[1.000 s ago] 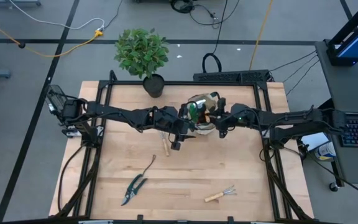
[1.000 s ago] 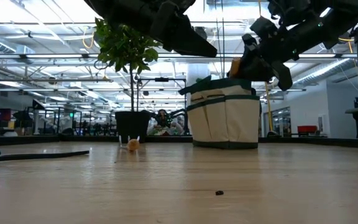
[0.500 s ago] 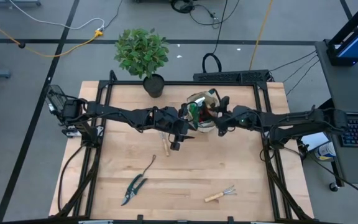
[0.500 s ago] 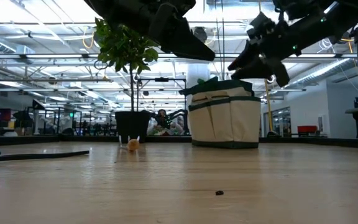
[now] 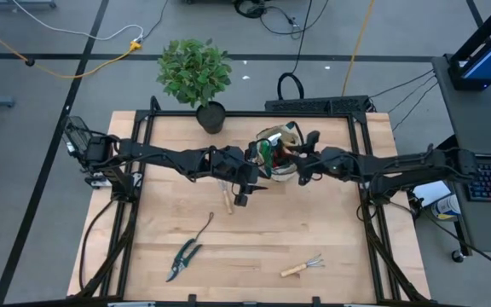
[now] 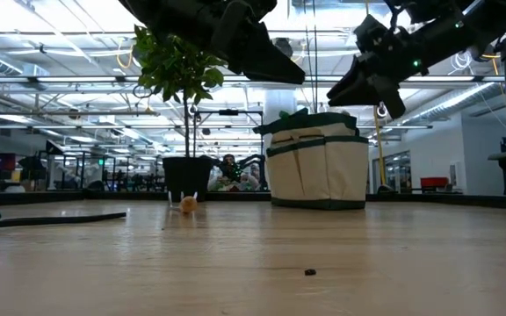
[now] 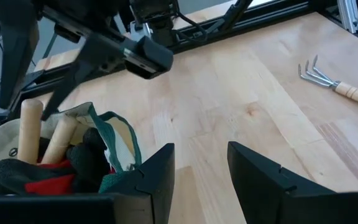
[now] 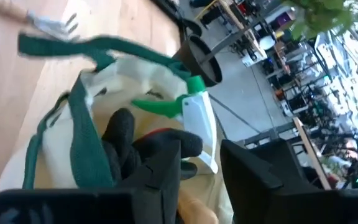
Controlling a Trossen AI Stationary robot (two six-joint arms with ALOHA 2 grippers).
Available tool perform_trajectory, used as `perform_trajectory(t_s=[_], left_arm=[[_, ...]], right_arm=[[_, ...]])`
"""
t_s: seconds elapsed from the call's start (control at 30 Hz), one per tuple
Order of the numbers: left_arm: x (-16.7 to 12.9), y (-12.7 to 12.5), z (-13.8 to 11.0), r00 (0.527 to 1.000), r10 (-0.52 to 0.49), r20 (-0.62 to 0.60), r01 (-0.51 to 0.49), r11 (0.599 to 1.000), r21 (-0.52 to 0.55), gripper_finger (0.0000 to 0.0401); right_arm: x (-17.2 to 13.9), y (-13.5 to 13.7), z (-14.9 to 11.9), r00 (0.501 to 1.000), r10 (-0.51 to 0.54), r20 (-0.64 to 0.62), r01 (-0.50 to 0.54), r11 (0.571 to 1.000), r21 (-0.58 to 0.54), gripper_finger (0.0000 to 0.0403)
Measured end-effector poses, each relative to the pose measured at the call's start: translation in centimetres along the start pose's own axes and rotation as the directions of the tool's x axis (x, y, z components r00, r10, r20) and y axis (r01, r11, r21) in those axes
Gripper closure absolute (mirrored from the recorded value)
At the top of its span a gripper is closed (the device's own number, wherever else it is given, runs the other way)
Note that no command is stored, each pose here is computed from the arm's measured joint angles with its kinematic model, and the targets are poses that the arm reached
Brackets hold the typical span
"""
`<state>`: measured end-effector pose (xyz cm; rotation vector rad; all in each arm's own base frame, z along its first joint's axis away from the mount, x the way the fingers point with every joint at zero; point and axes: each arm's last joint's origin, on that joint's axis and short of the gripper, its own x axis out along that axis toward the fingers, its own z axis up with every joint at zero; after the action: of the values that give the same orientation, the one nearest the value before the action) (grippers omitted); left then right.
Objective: Pick & Place Garden tools in Gardening bag
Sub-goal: Put the brown hand rake into the light brown gardening bag
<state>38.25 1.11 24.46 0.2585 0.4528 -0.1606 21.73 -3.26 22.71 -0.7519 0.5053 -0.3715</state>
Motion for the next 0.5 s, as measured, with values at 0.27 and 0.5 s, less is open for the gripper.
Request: perform_trajectory(t_s=[0.27,0.5], left_arm=[[-1.1,-0.6,0.2,0.998,-0.025,-0.052,0.022,0.999,-0.046,0.0247],[-4.8,-1.3,1.0,0.983,0.012,-0.183,-0.017,1.000,-0.025,0.0247]], right_arm=[[-1.7,1.0,1.7,0.984,0.098,0.150,-0.118,0.984,0.133,0.0341],[-3.0,3.2,3.0,0.882,0.351,0.314,-0.412,0.899,0.152,0.0356]])
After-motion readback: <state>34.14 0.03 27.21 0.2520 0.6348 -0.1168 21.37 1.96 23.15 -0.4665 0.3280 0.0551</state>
